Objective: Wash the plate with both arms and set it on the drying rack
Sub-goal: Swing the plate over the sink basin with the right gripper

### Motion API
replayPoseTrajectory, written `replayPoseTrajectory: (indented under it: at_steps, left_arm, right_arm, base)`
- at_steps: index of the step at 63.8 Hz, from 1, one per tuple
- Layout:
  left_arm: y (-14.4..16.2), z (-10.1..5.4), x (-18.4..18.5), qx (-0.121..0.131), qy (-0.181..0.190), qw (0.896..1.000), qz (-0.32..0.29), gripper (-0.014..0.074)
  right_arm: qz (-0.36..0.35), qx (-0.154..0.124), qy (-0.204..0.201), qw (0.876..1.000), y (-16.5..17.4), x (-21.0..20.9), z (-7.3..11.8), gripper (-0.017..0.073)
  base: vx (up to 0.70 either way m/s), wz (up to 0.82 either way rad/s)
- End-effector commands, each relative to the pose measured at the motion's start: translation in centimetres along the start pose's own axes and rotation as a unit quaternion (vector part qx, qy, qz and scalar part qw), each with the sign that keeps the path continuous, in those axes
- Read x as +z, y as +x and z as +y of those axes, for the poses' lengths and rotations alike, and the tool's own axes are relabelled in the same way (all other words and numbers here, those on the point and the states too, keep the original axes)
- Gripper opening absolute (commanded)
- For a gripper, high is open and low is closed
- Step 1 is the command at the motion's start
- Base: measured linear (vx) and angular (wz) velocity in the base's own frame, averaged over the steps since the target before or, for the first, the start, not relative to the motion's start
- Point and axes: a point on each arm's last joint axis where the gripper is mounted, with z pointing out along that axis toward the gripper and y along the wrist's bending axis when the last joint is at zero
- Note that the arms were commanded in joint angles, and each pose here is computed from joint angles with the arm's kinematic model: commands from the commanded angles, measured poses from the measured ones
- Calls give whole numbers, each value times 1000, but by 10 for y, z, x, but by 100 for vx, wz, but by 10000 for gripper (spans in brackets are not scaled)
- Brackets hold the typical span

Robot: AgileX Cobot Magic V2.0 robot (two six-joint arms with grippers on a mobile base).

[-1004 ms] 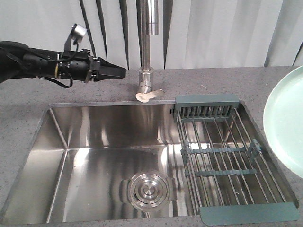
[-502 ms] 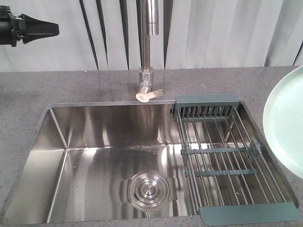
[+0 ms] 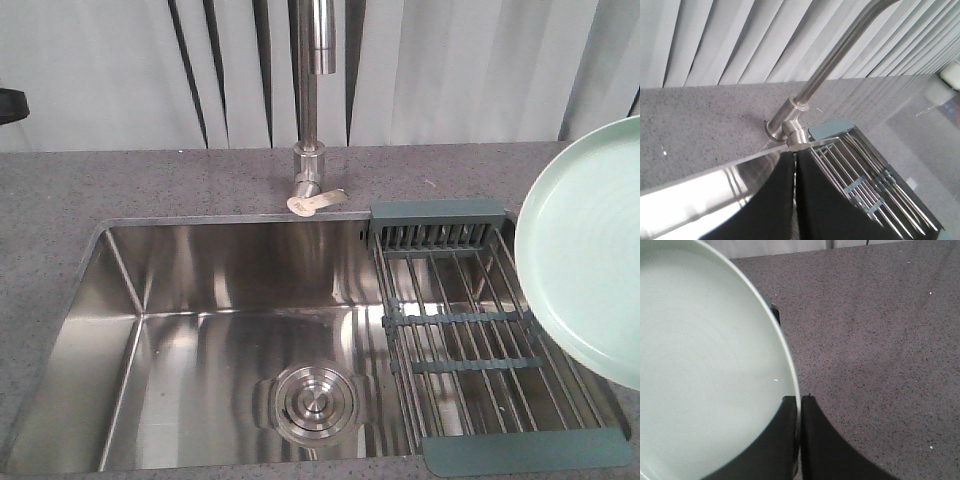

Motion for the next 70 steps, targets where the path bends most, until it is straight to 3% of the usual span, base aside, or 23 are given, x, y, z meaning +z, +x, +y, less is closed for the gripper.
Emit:
replayPoseTrajectory:
  at_steps: [1, 15, 25, 37, 46, 56, 64, 70]
  left_arm:
    - [16, -39, -15, 21, 23, 999, 23, -8]
    - [56, -85, -36, 7, 14, 999, -38, -8]
    - [78, -116, -43, 30, 19, 998, -51, -8]
    - [95, -144, -41, 64, 60, 996, -20, -8]
    - [99, -154, -47, 96, 47, 994, -14, -8]
    - [104, -157, -51, 114, 24, 993, -18, -8]
    - [108, -153, -53, 112, -14, 993, -46, -8]
    - [111, -144, -52, 86, -37, 993, -76, -8]
  right_arm:
    - [-36, -8, 1, 999, -11, -4, 0, -3]
    - [-26, -16, -3, 1000, -9, -4, 1, -3]
    - [-31, -18, -23, 999, -10, -4, 5, -3]
    - [-23, -90, -89, 992, -12, 5, 20, -3]
    - [-22, -136, -143, 980, -15, 13, 36, -3]
    - [6, -179, -169, 969, -15, 27, 48, -3]
    - [32, -172, -191, 966, -16, 43, 55, -3]
    - [55, -161, -225, 959, -18, 60, 63, -3]
  base:
    - [0, 0]
    - [0, 0]
    - [0, 0]
    - [0, 0]
    - [0, 0]
    - [0, 0]
    - [0, 0]
    - [0, 0]
